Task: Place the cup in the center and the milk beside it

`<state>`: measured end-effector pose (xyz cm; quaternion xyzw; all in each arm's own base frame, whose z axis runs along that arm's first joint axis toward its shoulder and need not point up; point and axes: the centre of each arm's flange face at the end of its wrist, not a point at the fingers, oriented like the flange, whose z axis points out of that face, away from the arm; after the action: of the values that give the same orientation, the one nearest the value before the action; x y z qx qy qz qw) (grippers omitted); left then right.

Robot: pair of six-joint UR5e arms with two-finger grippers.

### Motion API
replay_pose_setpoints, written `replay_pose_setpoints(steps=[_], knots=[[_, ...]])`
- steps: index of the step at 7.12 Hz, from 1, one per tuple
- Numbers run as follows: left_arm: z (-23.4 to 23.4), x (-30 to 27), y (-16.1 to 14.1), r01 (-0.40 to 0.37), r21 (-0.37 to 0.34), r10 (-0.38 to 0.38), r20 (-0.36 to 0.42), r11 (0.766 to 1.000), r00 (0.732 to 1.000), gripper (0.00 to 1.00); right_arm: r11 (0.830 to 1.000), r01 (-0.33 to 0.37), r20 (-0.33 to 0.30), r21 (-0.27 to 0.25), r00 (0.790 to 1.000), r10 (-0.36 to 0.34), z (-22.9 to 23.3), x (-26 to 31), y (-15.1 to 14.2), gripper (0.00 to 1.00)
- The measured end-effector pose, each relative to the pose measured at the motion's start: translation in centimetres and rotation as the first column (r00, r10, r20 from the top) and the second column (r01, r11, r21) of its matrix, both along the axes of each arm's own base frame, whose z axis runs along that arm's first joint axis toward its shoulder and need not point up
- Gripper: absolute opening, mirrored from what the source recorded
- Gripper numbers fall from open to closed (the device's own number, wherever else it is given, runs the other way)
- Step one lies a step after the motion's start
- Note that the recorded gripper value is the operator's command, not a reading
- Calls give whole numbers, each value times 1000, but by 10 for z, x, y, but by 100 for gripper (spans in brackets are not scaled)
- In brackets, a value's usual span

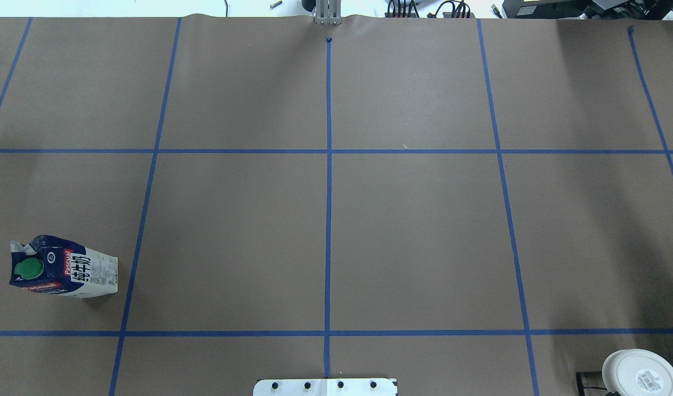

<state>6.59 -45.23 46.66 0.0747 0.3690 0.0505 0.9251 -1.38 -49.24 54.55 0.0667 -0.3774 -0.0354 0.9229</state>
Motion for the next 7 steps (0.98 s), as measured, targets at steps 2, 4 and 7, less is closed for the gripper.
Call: replay_pose_setpoints(steps=[2, 4, 7], knots=[[-1, 0, 2, -2, 17, 2, -6, 1000, 1000, 99, 1000, 13, 11, -16, 1000, -12, 1, -1, 0, 100], [0, 0, 2, -1, 24, 1, -11, 1000, 1000, 99, 1000, 12, 10, -26, 1000, -12, 3, 0, 3, 100], [1, 0, 4, -1, 19, 1, -15, 1000, 1000, 99, 1000, 14, 17, -22, 1000, -14, -2, -5, 4, 100]])
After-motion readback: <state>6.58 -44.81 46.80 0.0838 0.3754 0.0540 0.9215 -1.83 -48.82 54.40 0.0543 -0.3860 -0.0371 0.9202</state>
